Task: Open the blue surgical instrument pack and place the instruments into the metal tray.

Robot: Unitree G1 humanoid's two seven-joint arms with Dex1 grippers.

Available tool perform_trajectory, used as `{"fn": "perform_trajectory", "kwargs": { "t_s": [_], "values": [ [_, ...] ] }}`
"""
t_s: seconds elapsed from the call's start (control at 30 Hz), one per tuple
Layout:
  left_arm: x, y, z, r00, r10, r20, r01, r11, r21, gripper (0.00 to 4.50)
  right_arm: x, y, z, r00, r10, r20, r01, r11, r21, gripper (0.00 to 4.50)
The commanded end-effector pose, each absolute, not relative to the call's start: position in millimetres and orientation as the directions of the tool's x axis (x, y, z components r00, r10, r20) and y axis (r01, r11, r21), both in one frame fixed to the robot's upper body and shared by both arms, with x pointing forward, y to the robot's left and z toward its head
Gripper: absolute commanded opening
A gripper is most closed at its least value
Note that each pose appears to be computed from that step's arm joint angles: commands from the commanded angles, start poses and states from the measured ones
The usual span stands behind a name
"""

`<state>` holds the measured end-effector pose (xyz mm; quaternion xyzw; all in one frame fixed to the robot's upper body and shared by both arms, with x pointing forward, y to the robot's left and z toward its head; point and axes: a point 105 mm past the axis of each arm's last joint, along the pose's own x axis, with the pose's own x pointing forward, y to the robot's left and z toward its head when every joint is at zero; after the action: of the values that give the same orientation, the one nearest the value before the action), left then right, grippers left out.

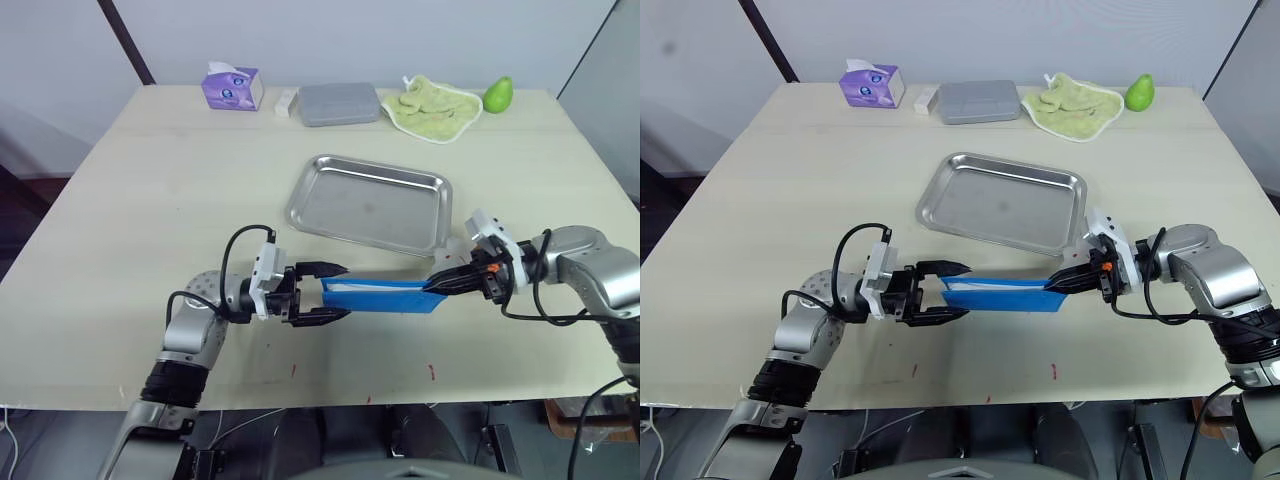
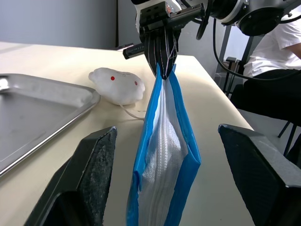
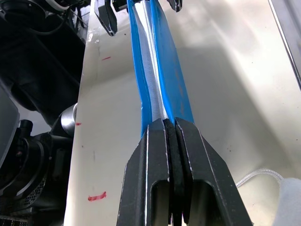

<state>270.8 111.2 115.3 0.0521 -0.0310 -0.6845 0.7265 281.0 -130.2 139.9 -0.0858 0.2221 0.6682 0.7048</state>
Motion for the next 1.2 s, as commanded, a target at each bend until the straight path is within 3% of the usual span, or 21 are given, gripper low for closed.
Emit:
{"fn": "perform_trajectory", "kwargs": {
  "t_s": [0.03,0.07,0.2,0.63,0.67,0.77,0.87,0.93,1.2],
  "values": [
    [272,109,122,0.053,-0.998,-0.025,0.986,0.049,0.160,2.13,280,-127,139,0.016,0.903,-0.429,-0.983,0.093,0.160,0.00],
    [272,109,122,0.055,-0.998,-0.028,0.985,0.049,0.164,1.95,280,-127,140,0.016,0.903,-0.428,-0.983,0.093,0.160,0.00],
    [273,109,120,0.058,-0.998,-0.033,0.984,0.052,0.172,0.06,280,-127,140,0.018,0.905,-0.425,-0.983,0.094,0.159,0.00],
    [274,114,120,0.068,-0.997,-0.036,0.979,0.059,0.198,0.02,282,-129,155,0.099,0.952,-0.288,-0.982,0.141,0.129,0.00],
    [274,115,121,0.068,-0.997,-0.036,0.978,0.059,0.198,0.00,280,-129,158,0.097,0.957,-0.274,-0.983,0.135,0.126,0.72],
    [274,120,123,0.068,-0.997,-0.042,0.978,0.059,0.201,0.00,278,-133,165,0.129,0.965,-0.229,-0.982,0.155,0.103,1.95],
    [274,126,125,0.074,-0.996,-0.050,0.977,0.063,0.203,0.00,275,-143,173,0.171,0.966,-0.192,-0.979,0.189,0.080,3.65],
    [274,129,125,0.075,-0.996,-0.053,0.977,0.063,0.203,0.00,273,-146,175,0.179,0.966,-0.184,-0.977,0.196,0.078,4.49],
    [276,141,124,0.094,-0.993,-0.070,0.976,0.078,0.204,0.00,232,-164,197,0.218,0.963,-0.160,-0.976,0.218,-0.021,4.49]
  ]
}}
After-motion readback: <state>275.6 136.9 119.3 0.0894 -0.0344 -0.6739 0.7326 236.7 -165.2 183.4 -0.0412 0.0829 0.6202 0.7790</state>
